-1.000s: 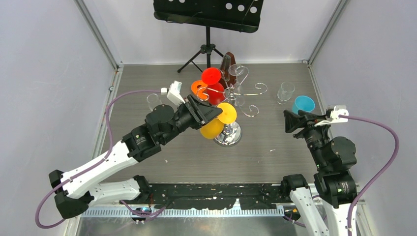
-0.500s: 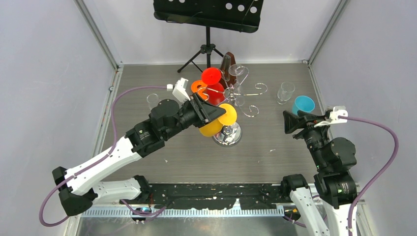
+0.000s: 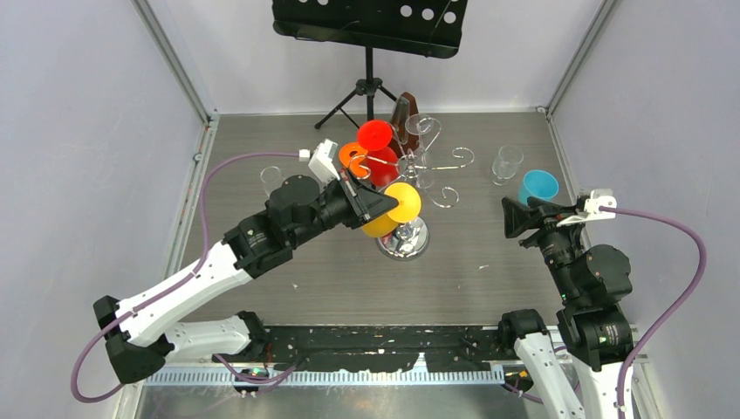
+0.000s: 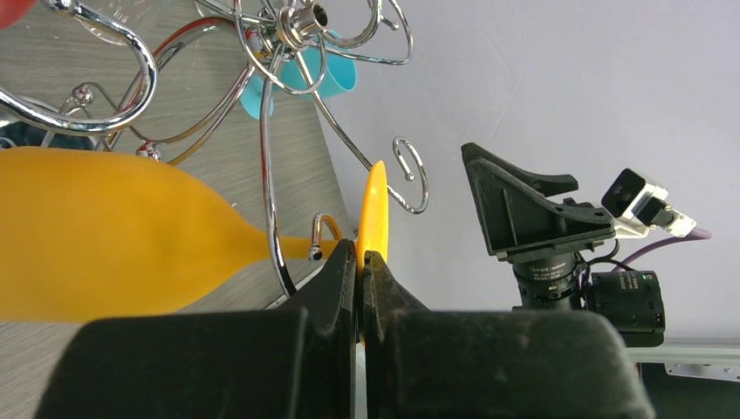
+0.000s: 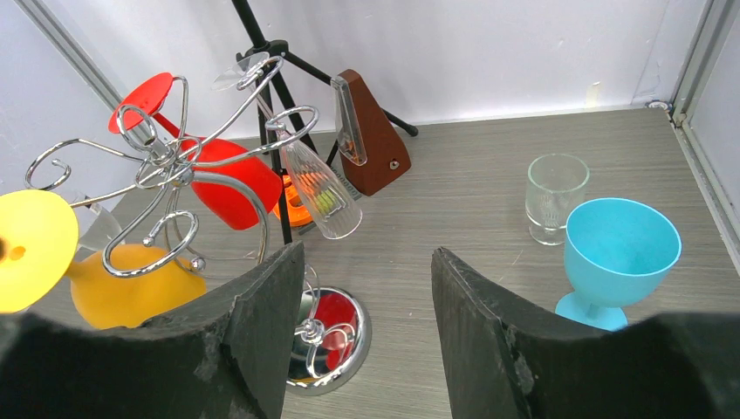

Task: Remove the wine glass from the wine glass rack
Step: Pick up the wine glass from the wine rack.

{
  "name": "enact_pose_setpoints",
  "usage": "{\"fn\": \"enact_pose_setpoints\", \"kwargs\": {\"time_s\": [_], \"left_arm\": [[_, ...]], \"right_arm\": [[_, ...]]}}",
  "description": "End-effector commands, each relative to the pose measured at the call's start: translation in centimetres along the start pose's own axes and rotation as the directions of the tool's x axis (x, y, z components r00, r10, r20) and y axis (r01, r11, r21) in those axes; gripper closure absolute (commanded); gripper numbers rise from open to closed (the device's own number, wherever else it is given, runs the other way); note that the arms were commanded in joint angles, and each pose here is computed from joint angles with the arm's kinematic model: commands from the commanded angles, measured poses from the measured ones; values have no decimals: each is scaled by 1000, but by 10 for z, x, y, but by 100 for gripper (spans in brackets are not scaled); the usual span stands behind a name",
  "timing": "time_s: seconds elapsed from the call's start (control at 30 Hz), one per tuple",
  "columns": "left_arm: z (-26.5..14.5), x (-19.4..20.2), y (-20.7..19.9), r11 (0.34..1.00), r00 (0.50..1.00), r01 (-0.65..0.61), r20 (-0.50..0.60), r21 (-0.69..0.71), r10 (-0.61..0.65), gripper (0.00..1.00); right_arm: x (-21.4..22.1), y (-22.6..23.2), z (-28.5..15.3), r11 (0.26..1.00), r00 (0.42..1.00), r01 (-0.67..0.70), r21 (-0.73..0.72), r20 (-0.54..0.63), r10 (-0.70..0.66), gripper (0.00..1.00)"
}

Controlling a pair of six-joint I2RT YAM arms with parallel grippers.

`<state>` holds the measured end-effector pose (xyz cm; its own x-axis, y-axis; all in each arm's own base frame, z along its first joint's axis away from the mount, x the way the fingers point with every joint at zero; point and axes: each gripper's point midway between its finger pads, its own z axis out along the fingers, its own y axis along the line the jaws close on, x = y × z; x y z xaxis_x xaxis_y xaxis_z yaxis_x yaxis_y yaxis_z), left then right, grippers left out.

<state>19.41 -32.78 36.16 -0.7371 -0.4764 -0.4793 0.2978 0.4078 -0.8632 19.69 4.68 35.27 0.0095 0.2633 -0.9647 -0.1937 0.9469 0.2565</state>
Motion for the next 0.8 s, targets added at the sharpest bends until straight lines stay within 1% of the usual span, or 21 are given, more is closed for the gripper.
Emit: {"fn": "enact_pose_setpoints", "kwargs": {"time_s": [0.0,0.3,0.47,0.77], "left_arm": [[-10,-7,0,1000,1000,-28,9,-4,28,100],[-32,-29,-10,999,996,-49,78,7,48,100],[-32,-35,-8,999,995,-48,92,4,47,100],[-24,-46,-18,999,994,-47,96,24,45,100]], "right_arm": [[-14,2,0,1000,998,12,-4,58,-12,38],[-15,1,1,1000,998,10,-2,58,-10,38],[-15,1,1,1000,998,10,-2,58,-10,38],[-14,2,2,1000,999,7,-6,54,-6,38]]}}
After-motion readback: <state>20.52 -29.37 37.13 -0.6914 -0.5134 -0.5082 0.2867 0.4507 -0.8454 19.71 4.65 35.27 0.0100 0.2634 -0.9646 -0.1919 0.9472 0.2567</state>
